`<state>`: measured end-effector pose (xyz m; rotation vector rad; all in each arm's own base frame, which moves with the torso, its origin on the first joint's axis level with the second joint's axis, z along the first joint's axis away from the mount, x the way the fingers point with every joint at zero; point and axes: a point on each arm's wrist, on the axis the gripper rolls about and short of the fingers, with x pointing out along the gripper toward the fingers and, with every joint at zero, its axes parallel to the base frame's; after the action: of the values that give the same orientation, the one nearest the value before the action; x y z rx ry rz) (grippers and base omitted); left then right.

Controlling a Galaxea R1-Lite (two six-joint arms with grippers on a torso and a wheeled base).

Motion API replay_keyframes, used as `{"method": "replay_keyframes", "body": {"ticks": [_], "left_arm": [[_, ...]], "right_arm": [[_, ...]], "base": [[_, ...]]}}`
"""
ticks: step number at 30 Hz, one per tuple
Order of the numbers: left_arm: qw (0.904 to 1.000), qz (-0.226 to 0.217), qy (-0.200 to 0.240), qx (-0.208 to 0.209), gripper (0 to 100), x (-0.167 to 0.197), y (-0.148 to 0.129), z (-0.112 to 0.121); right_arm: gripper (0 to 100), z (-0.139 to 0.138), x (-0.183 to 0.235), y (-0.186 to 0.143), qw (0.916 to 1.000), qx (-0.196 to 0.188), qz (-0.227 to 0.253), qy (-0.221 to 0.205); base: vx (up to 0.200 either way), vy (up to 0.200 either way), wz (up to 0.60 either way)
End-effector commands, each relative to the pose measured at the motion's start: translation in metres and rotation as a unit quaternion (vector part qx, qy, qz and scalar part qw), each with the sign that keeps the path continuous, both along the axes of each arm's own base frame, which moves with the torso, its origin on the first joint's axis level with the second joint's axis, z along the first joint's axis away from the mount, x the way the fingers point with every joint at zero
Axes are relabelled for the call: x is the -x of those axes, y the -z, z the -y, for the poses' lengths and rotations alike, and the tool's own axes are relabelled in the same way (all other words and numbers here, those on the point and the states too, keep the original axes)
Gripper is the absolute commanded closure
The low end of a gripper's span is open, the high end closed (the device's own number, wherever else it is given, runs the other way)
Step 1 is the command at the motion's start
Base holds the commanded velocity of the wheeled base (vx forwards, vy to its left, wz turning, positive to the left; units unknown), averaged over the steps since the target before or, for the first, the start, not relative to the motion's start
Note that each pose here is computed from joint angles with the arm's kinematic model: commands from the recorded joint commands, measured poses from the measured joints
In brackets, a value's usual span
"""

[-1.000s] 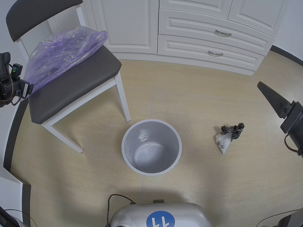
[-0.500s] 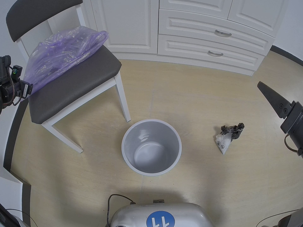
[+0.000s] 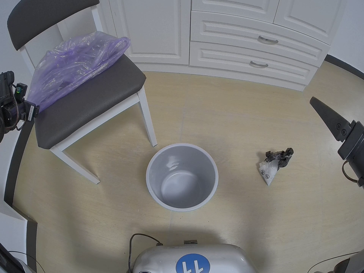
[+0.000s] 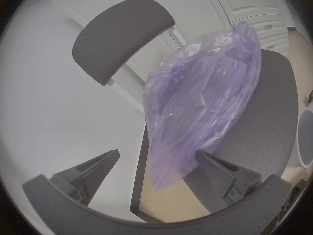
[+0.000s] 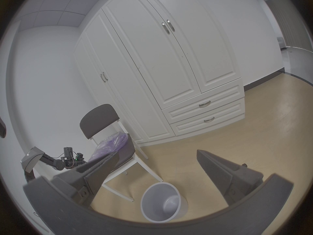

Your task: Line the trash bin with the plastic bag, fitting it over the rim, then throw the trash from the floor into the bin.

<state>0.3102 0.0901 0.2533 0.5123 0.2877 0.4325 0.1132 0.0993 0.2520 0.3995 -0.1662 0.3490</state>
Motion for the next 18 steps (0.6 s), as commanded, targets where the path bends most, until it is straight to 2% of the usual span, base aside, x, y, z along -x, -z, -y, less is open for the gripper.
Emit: {"method": "replay_keyframes", "body": {"ticks": [1,12,14,18], "left_arm": [[1.0000,0.004,-0.005,0.000,0,-0.002,-0.002,-0.004],[0.9997,0.011,-0.020,0.002,0,0.003,0.001,-0.010],[0.9986,0.048,-0.022,-0.006,0,0.006,0.007,-0.010],[0.9951,0.094,-0.024,-0.016,0,0.002,0.023,-0.011]], "right_arm": [[0,0.000,0.000,-0.001,1.0000,-0.002,0.002,0.000],[0,0.004,0.004,-0.005,0.9999,-0.008,0.010,0.000],[0,0.006,0.006,-0.007,0.9998,-0.013,0.016,0.001],[0,0.007,0.007,-0.008,0.9997,-0.015,0.018,0.001]], "base": [[0.000,0.000,0.00],[0.000,0.000,0.00],[0.000,0.000,0.00],[0.000,0.000,0.00]]}}
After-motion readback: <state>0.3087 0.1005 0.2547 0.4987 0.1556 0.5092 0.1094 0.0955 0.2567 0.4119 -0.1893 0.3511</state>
